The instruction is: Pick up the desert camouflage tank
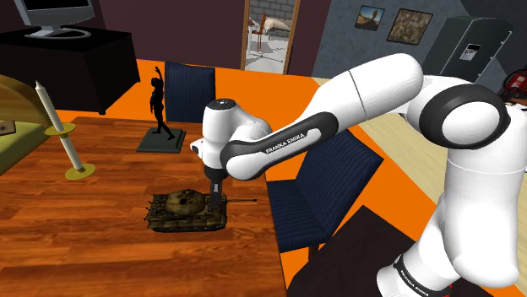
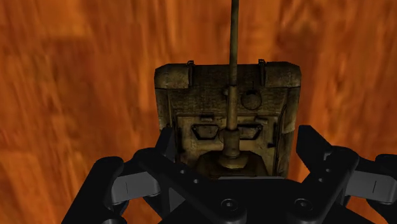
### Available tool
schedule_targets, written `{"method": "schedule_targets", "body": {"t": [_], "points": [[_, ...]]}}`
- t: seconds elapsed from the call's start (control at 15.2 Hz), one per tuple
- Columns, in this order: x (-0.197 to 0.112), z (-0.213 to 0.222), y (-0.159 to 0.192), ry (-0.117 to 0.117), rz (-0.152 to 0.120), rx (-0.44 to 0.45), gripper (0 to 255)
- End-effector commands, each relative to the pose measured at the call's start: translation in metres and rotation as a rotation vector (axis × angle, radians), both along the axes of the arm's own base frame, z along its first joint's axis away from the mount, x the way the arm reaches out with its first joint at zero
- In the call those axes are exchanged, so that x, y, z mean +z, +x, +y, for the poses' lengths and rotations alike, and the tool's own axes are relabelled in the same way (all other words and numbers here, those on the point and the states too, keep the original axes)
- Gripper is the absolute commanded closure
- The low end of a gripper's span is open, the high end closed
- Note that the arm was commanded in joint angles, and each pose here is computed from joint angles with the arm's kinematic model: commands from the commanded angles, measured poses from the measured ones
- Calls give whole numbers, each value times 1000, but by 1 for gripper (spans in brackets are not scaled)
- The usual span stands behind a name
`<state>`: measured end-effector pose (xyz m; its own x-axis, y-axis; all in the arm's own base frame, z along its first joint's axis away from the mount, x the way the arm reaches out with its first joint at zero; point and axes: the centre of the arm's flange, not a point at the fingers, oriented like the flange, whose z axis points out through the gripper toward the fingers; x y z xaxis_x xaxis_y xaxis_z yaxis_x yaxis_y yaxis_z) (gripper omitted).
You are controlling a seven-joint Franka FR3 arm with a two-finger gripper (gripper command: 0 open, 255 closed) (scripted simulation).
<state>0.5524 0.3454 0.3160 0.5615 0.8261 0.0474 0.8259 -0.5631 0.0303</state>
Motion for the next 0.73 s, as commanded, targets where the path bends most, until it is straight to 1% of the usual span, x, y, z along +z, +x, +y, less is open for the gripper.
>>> {"method": "schedule_targets", "body": {"t": [0.0, 0.2, 0.26, 0.66], "points": [[-11, -1, 1, 0, -1, 1, 0], [-19, -1, 1, 0, -1, 1, 0], [-19, 0, 1, 0, -1, 1, 255], [-19, 0, 1, 0, -1, 1, 255]]}}
